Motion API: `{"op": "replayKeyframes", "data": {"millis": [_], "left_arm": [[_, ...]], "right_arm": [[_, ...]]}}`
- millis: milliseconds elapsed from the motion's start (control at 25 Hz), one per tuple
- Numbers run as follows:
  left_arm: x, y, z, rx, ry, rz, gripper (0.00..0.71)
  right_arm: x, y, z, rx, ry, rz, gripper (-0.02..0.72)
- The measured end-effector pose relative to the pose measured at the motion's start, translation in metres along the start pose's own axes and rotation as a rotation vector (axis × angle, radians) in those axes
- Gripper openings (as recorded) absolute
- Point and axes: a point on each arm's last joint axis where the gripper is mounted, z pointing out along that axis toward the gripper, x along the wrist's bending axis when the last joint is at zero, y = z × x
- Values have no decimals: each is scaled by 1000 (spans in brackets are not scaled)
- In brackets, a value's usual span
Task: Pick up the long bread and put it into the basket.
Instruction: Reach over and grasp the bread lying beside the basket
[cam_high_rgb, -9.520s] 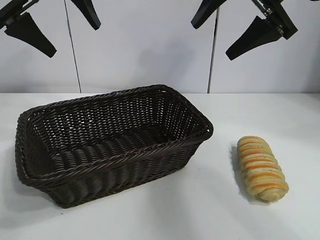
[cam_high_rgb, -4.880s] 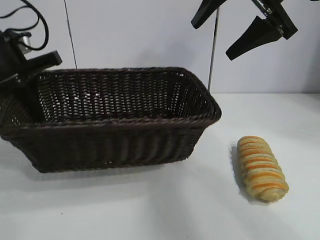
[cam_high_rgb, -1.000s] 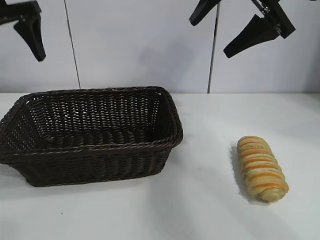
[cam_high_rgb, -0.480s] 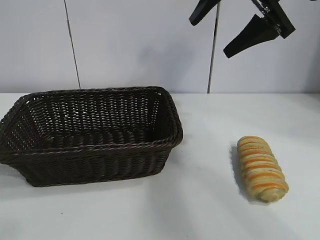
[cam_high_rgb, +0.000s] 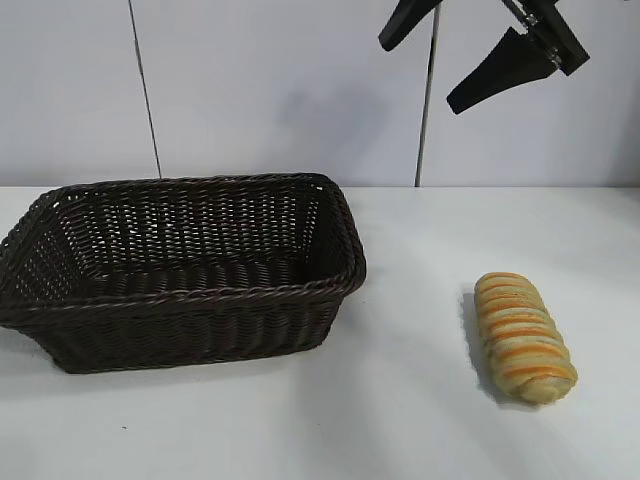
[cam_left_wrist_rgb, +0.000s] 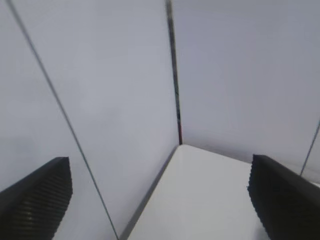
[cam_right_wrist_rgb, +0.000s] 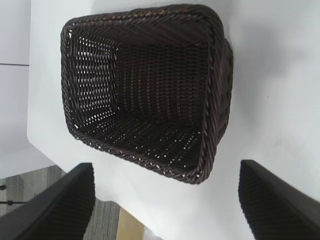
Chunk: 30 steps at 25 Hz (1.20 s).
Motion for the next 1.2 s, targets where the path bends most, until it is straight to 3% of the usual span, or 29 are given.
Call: {"op": "replayKeyframes", "data": {"millis": [120,200,320,400,520,720,1000,1200], "left_arm": [[7,-31,-52,-74,-153,-68,690],[12,-63,-71,-79,-211,-89,690],[14,-120,-72,-24,-256,-104,689],[12,-157,-58,51,-252,-94,689],[1,-199,-12,260,-223,-52,689],[-2,-243,27,449,-146,27,662],[-2,-271,44,552,-101,68,654],[2,-272,46,547,-51,72,654]], "right_arm": [[0,0,0,0,0,0,545],[0,0,0,-2,0,0,545],[0,0,0,-3,-1,0,545],[0,0,0,-3,-1,0,545],[0,0,0,-4,-1,0,545],[0,-1,0,10,2,0,545],[0,-2,0,18,4,0,545],[0,-2,0,21,5,0,545]]}}
